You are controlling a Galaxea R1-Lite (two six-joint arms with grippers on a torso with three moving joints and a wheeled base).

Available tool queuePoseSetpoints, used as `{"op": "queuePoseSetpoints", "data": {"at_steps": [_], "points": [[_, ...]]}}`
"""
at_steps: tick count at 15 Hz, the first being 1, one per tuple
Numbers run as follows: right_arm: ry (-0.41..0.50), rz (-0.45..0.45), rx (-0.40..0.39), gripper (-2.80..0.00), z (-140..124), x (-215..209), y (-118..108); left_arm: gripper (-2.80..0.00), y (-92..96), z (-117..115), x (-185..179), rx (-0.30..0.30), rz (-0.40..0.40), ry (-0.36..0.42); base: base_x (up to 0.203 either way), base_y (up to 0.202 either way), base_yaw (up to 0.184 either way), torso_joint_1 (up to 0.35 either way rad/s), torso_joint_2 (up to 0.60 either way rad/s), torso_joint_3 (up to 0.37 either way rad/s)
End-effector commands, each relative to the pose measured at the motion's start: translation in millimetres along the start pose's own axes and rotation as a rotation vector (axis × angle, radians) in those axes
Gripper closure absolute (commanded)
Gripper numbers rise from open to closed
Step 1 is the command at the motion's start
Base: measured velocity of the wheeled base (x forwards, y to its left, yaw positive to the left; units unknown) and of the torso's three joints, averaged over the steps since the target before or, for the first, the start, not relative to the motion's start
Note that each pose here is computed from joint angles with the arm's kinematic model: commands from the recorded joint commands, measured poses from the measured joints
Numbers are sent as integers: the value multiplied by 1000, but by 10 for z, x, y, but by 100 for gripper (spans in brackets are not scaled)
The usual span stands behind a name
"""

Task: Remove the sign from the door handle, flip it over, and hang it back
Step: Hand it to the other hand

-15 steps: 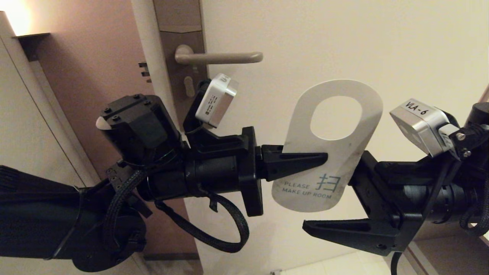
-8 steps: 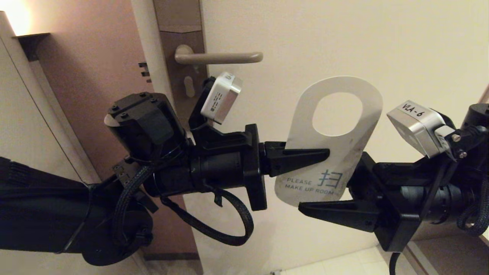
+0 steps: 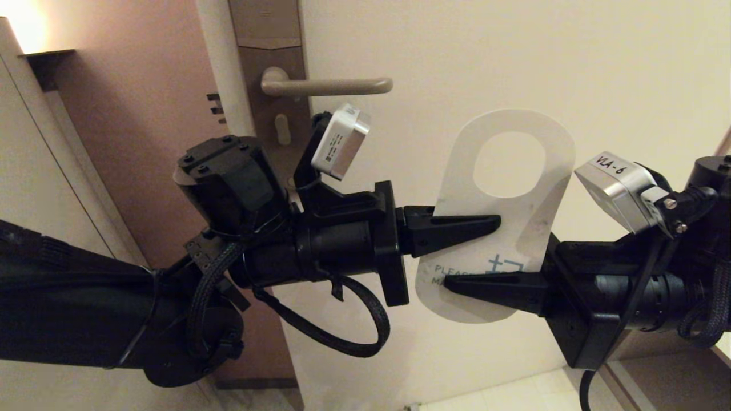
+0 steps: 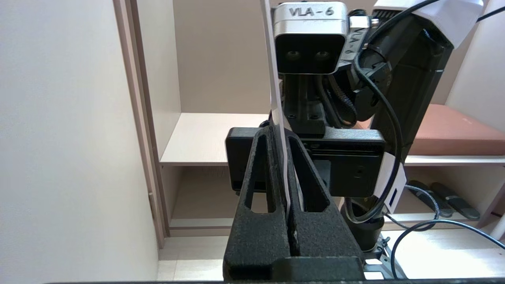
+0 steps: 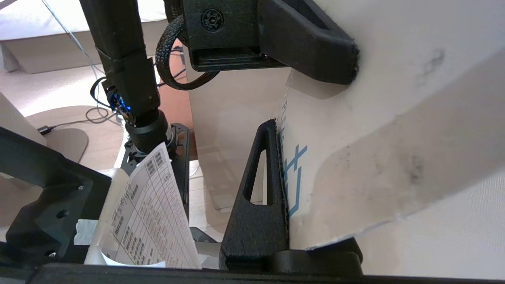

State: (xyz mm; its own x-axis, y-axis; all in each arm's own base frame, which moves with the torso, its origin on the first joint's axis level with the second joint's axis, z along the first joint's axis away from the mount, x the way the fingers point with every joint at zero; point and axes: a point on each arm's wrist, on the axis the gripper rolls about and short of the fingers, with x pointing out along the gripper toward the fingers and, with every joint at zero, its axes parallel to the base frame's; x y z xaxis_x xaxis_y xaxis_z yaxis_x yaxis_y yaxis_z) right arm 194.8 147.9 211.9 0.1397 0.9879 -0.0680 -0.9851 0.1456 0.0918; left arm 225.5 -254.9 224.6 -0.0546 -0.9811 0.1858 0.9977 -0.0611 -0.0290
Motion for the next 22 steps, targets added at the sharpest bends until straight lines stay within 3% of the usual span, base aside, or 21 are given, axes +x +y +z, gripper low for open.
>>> {"op": "queuePoseSetpoints", "data": {"at_steps": [1, 2, 3, 14, 22], "points": [[-1, 8, -2, 0, -4, 3, 2, 0, 7, -28, 4, -4, -4, 5, 0, 0, 0, 0, 0, 0], [0, 8, -2, 0, -6, 4, 1, 0, 6, -31, 3, -3, -3, 5, 0, 0, 0, 0, 0, 0], [0, 8, -1, 0, -7, 5, 0, -280, 9, -37, 4, 0, -3, 7, 0, 0, 0, 0, 0, 0], [7, -2, 7, 0, -41, -12, -3, -280, -111, -94, -149, -6, 0, -17, 0, 0, 0, 0, 0, 0], [27, -39, 32, 0, -152, -131, 8, -280, -232, 6, -533, 20, 79, -25, 0, 0, 0, 0, 0, 0]]}}
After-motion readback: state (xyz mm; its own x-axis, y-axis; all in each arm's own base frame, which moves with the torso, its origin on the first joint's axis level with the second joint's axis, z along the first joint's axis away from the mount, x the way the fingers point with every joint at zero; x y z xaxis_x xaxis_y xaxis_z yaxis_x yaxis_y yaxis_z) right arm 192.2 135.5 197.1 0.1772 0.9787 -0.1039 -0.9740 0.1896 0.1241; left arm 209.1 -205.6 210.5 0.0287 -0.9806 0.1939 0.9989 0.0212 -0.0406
